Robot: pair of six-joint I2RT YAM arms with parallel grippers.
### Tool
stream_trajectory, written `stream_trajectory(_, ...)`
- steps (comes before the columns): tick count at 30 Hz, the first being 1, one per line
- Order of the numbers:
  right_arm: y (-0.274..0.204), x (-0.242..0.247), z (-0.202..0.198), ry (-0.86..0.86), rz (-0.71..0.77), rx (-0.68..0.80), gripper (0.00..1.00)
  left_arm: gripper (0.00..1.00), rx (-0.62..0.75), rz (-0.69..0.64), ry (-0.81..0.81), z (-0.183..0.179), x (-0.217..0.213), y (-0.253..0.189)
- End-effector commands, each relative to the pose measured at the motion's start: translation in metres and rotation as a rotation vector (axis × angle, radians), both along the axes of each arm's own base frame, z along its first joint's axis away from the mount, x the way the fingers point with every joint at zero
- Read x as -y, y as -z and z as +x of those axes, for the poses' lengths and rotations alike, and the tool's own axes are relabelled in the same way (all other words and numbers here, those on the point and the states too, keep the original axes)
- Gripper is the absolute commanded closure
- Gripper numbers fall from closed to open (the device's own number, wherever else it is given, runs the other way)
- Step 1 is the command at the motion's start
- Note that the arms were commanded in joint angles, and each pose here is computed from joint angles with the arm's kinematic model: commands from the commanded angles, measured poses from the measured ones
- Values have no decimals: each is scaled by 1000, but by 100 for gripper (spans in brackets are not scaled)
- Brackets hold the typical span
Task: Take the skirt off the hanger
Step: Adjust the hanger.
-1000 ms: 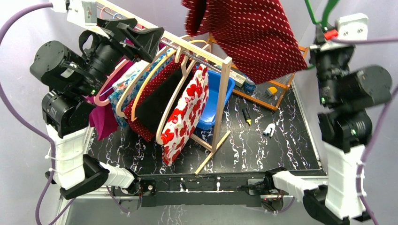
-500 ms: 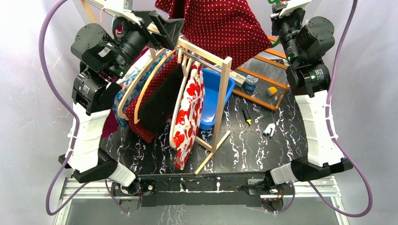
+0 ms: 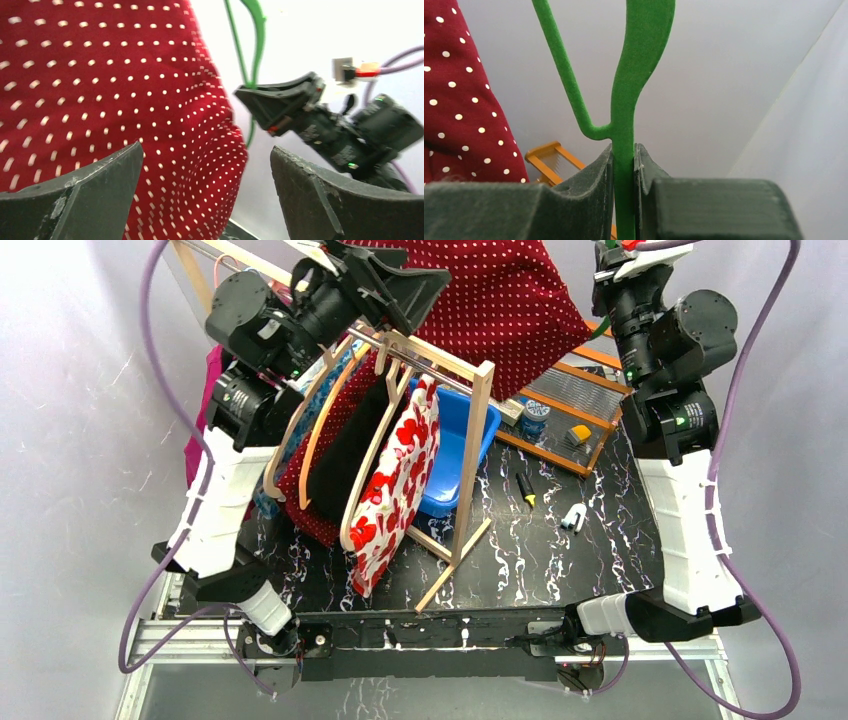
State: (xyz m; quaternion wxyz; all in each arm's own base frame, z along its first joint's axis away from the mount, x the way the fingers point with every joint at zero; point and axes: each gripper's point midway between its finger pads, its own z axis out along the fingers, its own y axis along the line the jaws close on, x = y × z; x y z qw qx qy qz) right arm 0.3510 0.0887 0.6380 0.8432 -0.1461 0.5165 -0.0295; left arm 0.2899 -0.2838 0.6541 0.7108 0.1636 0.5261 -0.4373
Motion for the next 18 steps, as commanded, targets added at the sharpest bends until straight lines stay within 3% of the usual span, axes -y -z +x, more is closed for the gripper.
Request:
stream_trajectory(1, -16, 27, -17, 105, 85, 63, 100, 2, 33, -89, 299, -49, 21, -26)
stream_trajectory(6, 9, 24, -17, 92, 42, 17, 100, 3, 81, -97, 353, -78, 9, -39)
stream_trajectory(12, 20, 13, -9, 50, 7, -29, 100, 2, 121, -98, 100, -88, -48, -44)
stream_trajectory(18, 2, 0, -11, 10, -101, 71, 100, 2, 21, -9, -58, -73, -70, -19)
